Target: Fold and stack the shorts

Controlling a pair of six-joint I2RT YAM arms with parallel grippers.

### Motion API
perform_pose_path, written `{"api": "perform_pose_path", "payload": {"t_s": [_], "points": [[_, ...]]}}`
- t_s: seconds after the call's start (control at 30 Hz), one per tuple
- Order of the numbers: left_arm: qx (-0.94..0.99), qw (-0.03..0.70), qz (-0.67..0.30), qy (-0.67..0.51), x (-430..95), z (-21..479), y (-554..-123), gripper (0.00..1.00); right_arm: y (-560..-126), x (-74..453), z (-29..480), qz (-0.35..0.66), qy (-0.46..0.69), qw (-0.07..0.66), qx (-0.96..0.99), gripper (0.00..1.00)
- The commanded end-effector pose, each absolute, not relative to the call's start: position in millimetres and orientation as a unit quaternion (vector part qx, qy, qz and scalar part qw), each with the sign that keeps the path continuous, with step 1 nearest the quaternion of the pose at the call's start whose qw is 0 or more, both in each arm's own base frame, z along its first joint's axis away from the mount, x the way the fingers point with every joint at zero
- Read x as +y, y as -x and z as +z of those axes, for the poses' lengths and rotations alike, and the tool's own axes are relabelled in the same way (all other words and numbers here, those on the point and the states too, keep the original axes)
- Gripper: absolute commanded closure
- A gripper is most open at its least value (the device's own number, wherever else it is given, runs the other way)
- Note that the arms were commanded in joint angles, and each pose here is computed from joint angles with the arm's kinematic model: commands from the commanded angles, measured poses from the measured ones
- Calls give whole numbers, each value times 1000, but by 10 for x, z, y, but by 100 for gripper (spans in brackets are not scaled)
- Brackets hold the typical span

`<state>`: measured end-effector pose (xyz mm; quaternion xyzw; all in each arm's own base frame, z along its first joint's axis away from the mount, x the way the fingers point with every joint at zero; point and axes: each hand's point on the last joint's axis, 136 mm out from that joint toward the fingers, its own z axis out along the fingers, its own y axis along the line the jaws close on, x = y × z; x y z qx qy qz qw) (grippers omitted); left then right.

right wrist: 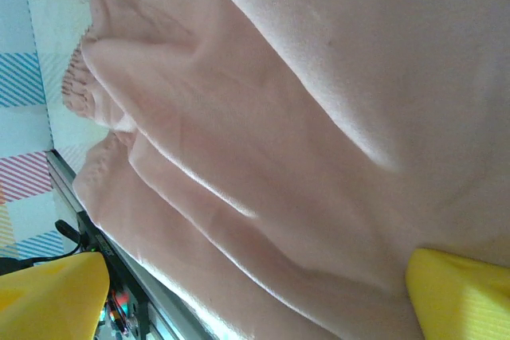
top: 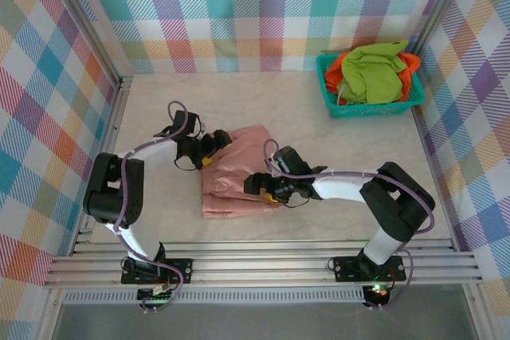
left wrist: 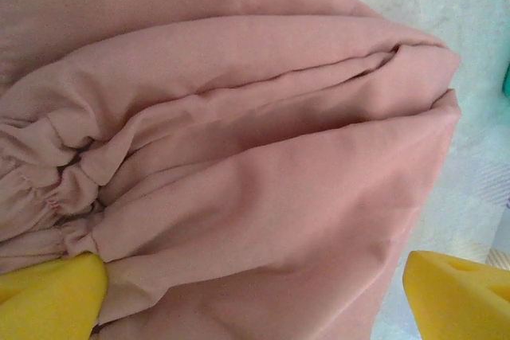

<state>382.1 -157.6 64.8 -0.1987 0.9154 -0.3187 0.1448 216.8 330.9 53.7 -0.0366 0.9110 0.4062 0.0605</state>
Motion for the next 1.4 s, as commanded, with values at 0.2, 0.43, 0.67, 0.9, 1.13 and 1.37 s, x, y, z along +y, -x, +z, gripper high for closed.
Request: {"api": "perform_pose_path", "payload": {"t_s": [0.2, 0.43, 0.67, 0.9, 1.13, 1.37], "points": [[914, 202, -300, 184, -1357, 890, -3983, 5, -2002, 3162, 453, 392, 16, 36, 919, 4], [900, 235, -326, 170, -1339, 1685, -3641, 0, -2337, 3286, 1283, 418, 63, 133, 896, 3], [873, 195, -402, 196, -1574, 1571, -3283, 0, -2875, 3092, 1657, 401, 51, 194, 894, 0], [892, 142, -381, 199, -1722, 984, -2926, 0, -3114, 2824, 1541, 378, 46, 191, 905, 1], [927, 118, -292, 204, -1451, 391, -2651, 0, -3114, 2524, 1445, 332, 69, 201, 919, 1], [937, 83, -269, 204, -1423, 64, -2562, 0, -3121, 2462, 1297, 333, 94, 173, 922, 1]]}}
